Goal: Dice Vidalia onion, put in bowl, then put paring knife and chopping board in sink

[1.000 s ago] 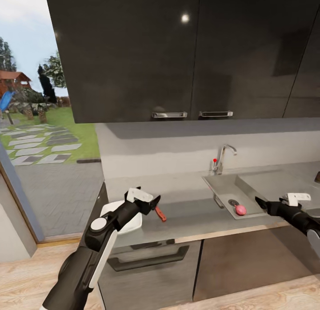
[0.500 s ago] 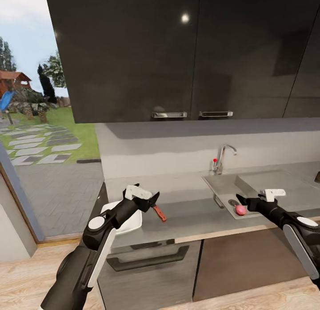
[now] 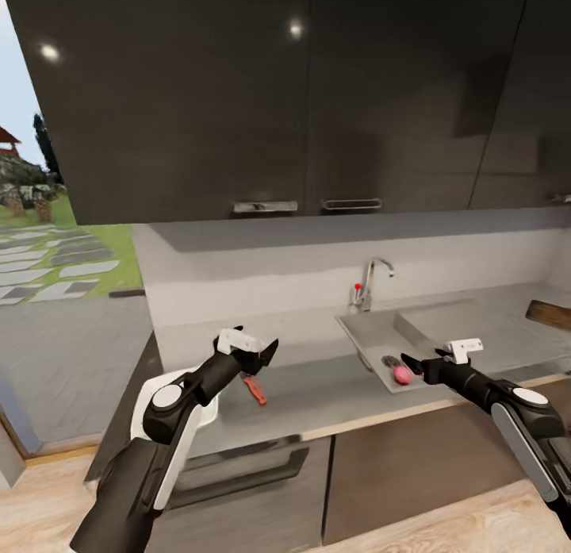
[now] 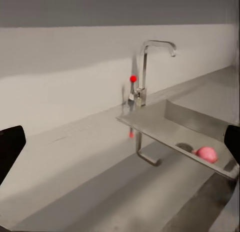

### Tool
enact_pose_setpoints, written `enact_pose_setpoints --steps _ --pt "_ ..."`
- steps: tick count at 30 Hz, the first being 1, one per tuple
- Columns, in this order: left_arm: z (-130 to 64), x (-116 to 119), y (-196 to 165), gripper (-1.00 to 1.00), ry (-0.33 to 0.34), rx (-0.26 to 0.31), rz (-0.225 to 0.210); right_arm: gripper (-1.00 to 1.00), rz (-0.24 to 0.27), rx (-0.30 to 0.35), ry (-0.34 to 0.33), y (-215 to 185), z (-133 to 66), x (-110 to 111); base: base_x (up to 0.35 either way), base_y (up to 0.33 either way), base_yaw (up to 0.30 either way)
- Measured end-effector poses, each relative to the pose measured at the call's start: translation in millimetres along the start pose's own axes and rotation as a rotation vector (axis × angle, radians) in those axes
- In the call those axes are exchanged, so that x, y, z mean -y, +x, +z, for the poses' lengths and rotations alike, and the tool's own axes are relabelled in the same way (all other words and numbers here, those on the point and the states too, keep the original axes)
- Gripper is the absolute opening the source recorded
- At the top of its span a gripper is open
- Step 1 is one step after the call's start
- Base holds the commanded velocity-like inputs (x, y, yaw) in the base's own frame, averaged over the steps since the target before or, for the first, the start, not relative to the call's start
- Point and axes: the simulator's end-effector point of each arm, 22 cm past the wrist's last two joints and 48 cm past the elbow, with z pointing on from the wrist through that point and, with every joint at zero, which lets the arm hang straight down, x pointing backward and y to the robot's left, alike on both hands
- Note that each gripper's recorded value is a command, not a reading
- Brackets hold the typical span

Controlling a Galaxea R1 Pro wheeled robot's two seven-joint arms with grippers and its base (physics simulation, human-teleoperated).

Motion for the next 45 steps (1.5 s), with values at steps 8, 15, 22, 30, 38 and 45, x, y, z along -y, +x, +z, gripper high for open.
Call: enact_pose_setpoints --steps 8,15,22,30,38,45 --pt "-0.1 -0.1 -0.1 1.00 0.000 0.000 0.000 1.00 0.003 0.007 0.006 -2.5 -1.0 3.4 0.174 -0.262 -0.093" --pt "0.0 0.2 -0.5 1.00 0.000 0.001 -0.001 1.00 0.005 0.009 0.011 -3.4 -1.5 5.3 0.137 -0.284 -0.008" --pt "-5.0 8.1 1.6 1.00 0.014 0.003 -0.011 1.00 0.013 0.012 0.018 -2.5 -10.6 15.9 0.037 -0.082 0.000" --pt "-9.7 10.0 41.3 1.00 0.013 -0.082 -0.041 1.00 0.014 -0.030 0.014 17.2 -19.4 15.2 0.000 0.000 0.000" --pt "-10.1 9.9 45.1 1.00 0.012 -0.092 -0.043 1.00 0.026 -0.068 0.016 33.1 -22.6 15.3 0.000 -0.035 -0.114" --pt "-10.2 9.8 44.8 1.00 0.011 -0.091 -0.043 1.00 0.041 -0.049 0.043 25.6 -26.9 28.7 0.000 -0.102 -0.225"
